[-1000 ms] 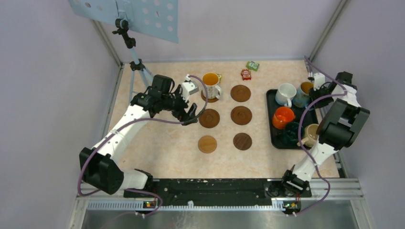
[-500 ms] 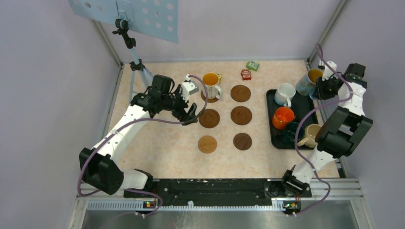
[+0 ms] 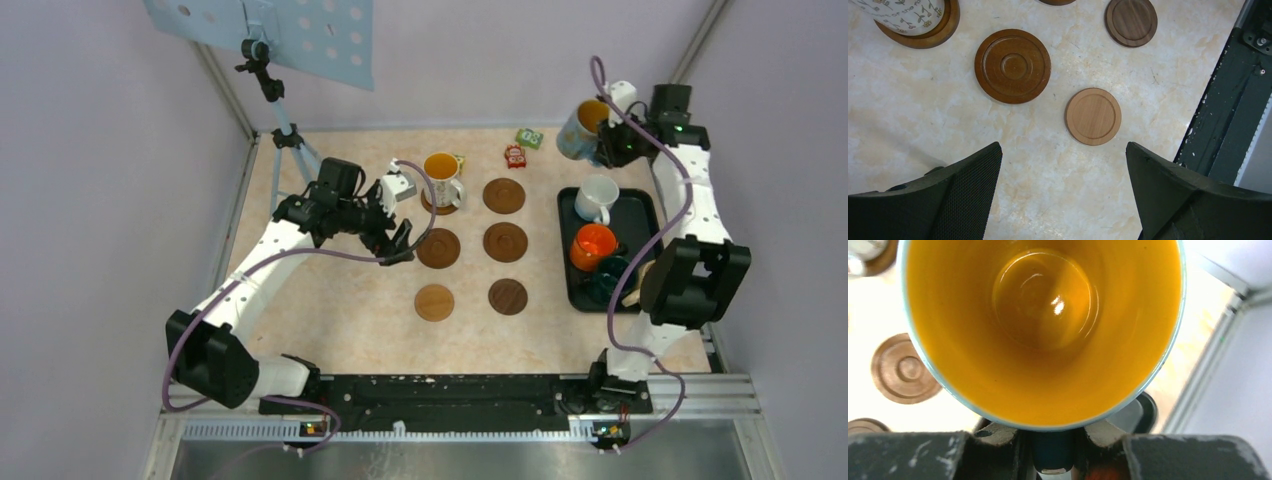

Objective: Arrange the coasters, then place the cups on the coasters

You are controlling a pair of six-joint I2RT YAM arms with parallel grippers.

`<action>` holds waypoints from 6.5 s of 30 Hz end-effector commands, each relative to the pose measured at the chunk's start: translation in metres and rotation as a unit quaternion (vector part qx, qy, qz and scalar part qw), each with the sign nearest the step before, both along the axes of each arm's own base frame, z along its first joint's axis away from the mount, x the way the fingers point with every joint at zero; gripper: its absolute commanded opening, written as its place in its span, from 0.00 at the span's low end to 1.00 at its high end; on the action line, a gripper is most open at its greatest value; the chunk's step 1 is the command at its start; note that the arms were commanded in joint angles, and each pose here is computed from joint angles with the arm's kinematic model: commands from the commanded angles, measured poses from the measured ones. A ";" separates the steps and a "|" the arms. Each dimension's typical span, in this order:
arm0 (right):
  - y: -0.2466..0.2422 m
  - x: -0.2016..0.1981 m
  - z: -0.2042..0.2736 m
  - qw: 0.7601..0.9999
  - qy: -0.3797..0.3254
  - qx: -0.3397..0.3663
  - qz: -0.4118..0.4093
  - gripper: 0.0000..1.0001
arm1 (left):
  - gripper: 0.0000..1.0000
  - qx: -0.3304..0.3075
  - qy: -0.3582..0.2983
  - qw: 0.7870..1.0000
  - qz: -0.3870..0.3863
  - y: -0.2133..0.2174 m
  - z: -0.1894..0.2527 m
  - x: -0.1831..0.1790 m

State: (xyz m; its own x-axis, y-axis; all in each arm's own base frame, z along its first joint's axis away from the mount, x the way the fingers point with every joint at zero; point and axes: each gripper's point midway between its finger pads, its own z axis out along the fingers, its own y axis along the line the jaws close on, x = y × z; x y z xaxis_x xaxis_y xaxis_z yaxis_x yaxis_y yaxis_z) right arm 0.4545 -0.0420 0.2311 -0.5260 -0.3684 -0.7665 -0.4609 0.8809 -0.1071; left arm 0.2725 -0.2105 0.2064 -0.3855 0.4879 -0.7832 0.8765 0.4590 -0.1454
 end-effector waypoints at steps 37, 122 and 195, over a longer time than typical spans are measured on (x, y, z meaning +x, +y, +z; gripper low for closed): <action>0.179 0.035 -0.095 1.000 0.022 -0.014 0.015 0.00 | 0.99 -0.020 0.019 0.998 -0.059 -0.007 0.004 -0.021; -0.007 -0.063 -0.063 0.980 0.064 -0.009 -0.186 0.62 | 0.99 -0.018 -0.009 0.999 -0.051 0.000 0.012 -0.026; 0.163 -0.105 0.030 0.996 0.013 0.087 -0.022 0.00 | 0.99 -0.030 -0.033 0.999 -0.004 0.006 0.022 -0.024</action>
